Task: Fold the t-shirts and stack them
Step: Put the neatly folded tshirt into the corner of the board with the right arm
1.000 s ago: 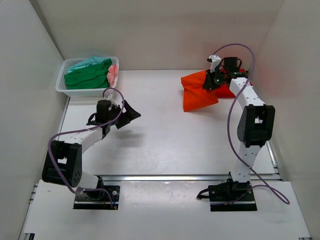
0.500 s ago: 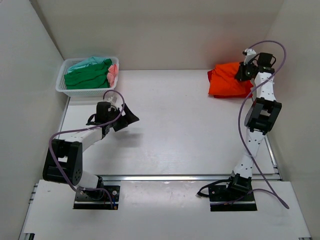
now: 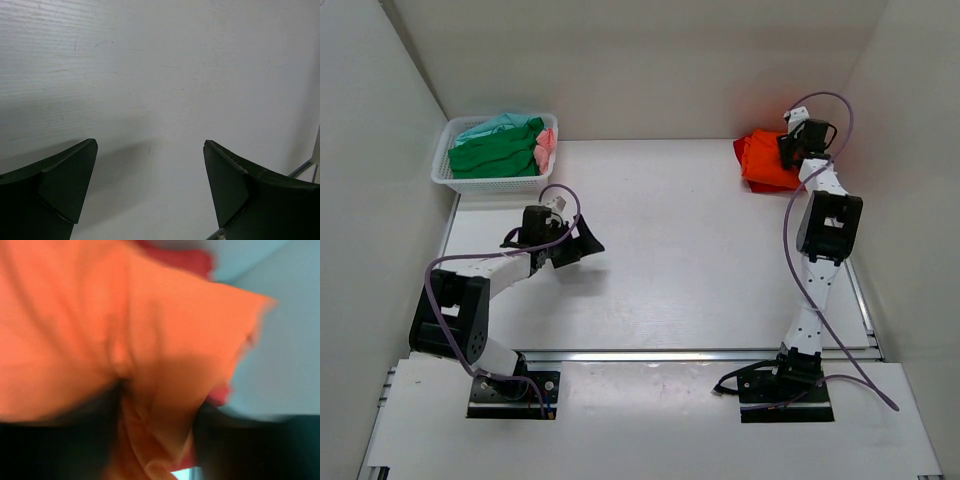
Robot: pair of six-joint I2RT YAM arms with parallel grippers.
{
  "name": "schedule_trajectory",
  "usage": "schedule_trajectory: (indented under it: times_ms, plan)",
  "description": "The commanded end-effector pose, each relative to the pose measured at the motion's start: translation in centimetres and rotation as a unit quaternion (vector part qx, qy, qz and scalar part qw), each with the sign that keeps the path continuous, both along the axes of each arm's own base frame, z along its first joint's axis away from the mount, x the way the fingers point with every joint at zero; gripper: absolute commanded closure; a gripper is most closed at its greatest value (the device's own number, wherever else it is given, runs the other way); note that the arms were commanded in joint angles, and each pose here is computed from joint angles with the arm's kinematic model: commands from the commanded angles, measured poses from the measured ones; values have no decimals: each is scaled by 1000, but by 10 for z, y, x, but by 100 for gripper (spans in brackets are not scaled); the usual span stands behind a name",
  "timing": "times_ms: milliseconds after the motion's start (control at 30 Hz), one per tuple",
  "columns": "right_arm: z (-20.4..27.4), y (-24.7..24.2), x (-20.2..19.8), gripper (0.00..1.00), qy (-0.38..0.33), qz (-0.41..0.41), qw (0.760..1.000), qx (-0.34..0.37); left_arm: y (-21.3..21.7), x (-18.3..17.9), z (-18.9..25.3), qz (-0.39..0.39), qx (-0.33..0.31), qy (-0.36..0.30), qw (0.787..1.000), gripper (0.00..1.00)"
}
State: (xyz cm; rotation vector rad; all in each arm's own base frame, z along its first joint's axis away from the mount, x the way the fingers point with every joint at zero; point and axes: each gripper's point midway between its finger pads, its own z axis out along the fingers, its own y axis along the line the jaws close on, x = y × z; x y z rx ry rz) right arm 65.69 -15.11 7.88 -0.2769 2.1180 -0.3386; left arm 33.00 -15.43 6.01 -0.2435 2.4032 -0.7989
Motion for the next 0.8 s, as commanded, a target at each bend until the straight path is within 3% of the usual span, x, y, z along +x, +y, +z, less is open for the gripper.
schedule_trajectory:
  times_ms: [0,133,233,333,533,633,767]
  plan:
    - [129,-40,10,30,-157,-115,968,-161,-8,3,15,-32,-7,-18,999,1]
    - [182,-62,-23,16,-197,-229,939,-162,-8,-1,27,-52,-19,-31,998,1]
    - [221,-57,-61,8,-195,-264,935,-132,-16,-12,42,-86,-8,-44,995,1]
    - [207,-2,-97,1,-142,-216,965,-47,-14,-25,56,-79,10,-48,996,1]
    - [137,141,-212,1,11,-108,994,-25,-33,-63,96,-149,11,-86,985,1]
    - [118,205,-275,0,19,-73,996,39,-43,-92,116,-176,42,-124,976,1]
    - [114,238,-330,0,1,-32,987,155,-31,-117,120,-176,-1,-141,974,1]
